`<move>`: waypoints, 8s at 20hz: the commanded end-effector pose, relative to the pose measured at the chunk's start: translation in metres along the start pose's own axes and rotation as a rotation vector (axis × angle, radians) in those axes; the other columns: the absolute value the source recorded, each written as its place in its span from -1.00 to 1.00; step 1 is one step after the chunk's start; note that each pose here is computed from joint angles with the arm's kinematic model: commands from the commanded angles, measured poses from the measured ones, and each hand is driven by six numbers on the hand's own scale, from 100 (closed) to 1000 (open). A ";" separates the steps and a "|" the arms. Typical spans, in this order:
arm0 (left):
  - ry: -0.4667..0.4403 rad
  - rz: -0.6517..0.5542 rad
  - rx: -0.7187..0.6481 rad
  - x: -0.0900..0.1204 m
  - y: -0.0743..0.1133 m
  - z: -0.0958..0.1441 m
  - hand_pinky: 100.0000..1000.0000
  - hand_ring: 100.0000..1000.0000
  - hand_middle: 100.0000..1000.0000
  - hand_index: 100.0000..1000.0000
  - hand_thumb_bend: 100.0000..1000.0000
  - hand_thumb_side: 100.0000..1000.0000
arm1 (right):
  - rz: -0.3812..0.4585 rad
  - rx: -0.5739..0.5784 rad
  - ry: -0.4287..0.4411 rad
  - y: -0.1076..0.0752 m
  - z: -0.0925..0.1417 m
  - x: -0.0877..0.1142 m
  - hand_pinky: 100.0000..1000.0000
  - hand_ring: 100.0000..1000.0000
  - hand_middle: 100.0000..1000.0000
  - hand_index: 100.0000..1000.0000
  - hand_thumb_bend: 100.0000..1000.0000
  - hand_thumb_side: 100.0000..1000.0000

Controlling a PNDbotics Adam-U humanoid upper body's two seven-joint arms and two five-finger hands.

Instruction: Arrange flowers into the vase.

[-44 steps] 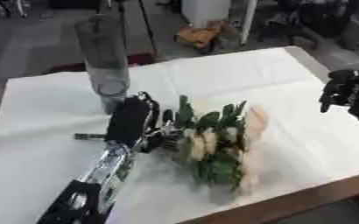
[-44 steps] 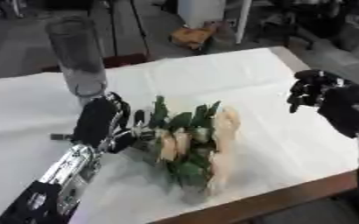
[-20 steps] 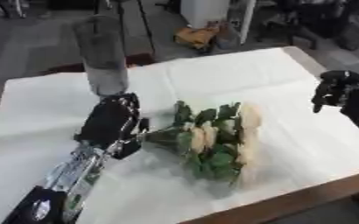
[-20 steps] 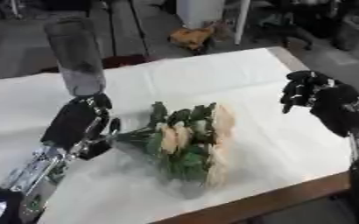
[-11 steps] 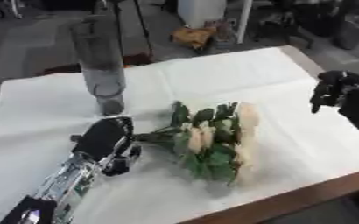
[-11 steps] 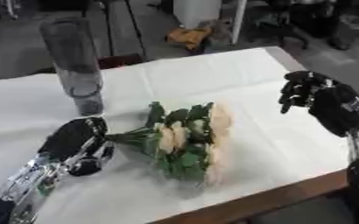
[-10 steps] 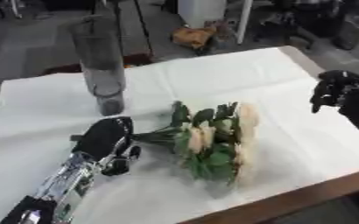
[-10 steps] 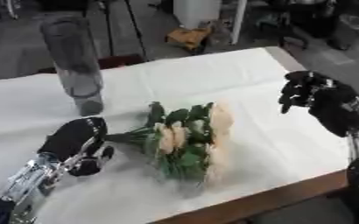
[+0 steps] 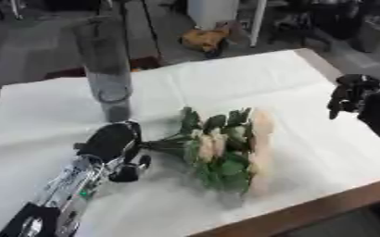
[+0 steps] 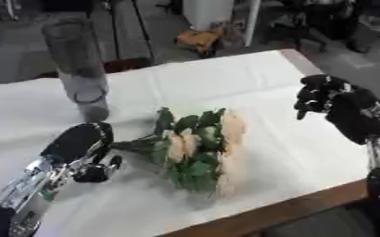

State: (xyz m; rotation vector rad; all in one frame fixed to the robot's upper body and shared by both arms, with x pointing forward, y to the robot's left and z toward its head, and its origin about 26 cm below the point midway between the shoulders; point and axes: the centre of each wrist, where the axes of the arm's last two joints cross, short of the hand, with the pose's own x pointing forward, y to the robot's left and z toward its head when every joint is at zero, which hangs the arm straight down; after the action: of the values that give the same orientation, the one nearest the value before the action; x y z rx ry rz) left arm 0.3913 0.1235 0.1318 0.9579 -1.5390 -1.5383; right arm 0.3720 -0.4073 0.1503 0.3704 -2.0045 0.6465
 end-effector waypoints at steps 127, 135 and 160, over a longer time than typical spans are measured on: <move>0.160 0.203 0.610 0.000 0.097 0.025 -1.00 -1.00 -1.00 -0.95 -1.00 -0.86 | 0.043 0.003 -0.019 -0.006 -0.004 0.012 -0.10 0.11 0.10 0.56 0.61 0.35; 0.161 0.307 0.908 -0.017 0.152 0.063 -1.00 -1.00 -1.00 -0.94 -1.00 -0.76 | 0.029 -0.009 -0.010 -0.005 0.002 0.010 -0.09 0.11 0.10 0.56 0.62 0.34; 0.161 0.597 1.192 -0.051 0.207 0.077 -1.00 -1.00 -1.00 -0.94 -1.00 -0.63 | 0.001 -0.007 0.013 0.000 0.003 0.007 -0.09 0.11 0.10 0.56 0.61 0.34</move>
State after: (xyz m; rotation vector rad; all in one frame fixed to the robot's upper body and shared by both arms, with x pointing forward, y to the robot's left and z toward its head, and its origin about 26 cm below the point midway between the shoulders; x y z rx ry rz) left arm 0.3435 0.1990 0.3291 0.9906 -2.3099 -0.0514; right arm 0.3673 -0.4073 0.1418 0.3868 -1.9789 0.6080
